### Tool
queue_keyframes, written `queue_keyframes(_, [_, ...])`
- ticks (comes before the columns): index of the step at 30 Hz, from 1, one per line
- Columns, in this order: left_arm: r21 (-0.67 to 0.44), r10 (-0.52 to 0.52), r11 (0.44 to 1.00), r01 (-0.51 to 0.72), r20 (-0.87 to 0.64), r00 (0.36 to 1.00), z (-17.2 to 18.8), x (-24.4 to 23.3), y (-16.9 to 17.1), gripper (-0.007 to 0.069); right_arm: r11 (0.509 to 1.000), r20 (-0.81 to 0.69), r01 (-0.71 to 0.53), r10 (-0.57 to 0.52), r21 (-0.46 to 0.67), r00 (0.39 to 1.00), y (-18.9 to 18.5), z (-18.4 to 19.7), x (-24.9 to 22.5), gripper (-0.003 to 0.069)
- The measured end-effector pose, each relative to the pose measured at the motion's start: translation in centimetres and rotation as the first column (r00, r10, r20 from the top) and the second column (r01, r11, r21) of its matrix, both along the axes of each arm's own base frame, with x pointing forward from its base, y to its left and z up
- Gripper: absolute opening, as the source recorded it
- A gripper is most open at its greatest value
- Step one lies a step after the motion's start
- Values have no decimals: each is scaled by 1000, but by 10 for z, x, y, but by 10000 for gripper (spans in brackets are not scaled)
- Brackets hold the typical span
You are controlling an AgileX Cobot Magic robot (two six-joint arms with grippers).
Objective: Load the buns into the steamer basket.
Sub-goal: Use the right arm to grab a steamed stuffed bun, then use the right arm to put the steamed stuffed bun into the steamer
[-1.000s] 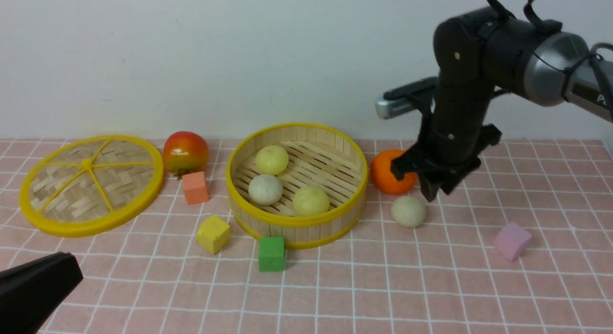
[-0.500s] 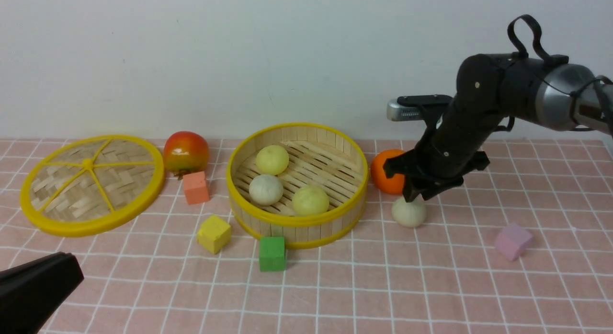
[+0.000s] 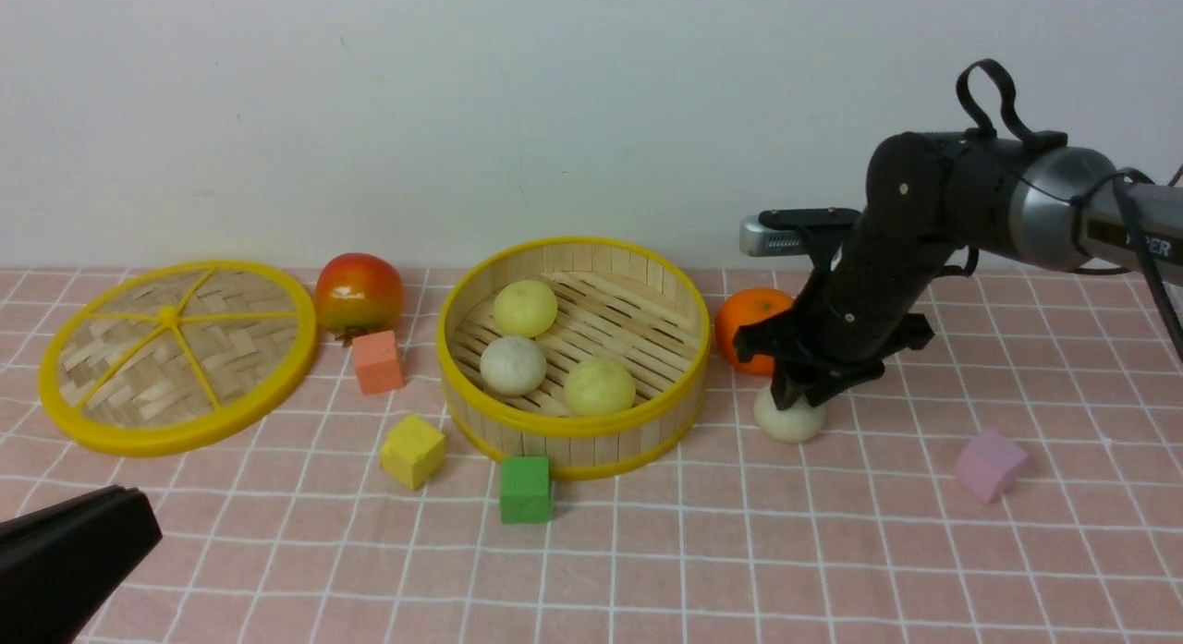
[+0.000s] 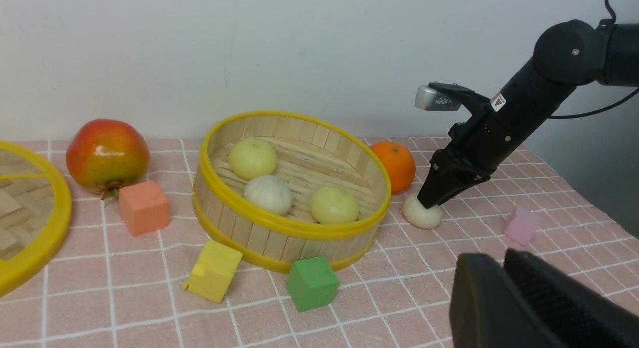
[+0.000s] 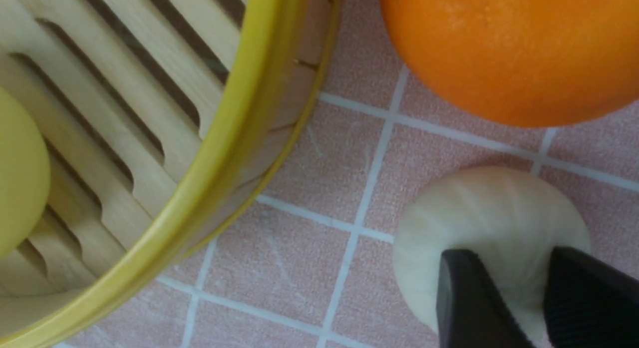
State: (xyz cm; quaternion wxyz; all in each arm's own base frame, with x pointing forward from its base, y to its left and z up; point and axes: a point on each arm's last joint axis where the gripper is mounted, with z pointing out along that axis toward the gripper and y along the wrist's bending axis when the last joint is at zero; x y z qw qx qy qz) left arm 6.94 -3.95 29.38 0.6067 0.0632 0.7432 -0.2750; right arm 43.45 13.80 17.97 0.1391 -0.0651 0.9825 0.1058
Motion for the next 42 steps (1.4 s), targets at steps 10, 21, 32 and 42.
queue_keyframes(10, [0, 0, 1000, 0, 0, 1000, 0, 0, 0, 71, 998, 5, -58, 58, -20, 998, 0, -2, 0, 68])
queue_keyframes(21, [0, 0, 1000, 0, 0, 1000, 0, 0, 0, 71, 991, 62, -136, 134, 20, 989, 13, 61, -27, 17])
queue_keyframes(32, [-1, 0, 1000, 0, 0, 1000, 0, 0, 0, 71, 966, 322, -195, 132, 171, 938, 78, 53, -3, 17])
queue_keyframes(42, [-1, 0, 1000, 0, 0, 1000, 0, 0, 0, 71, 970, 394, -154, 70, 187, 916, 88, 19, 27, 39])
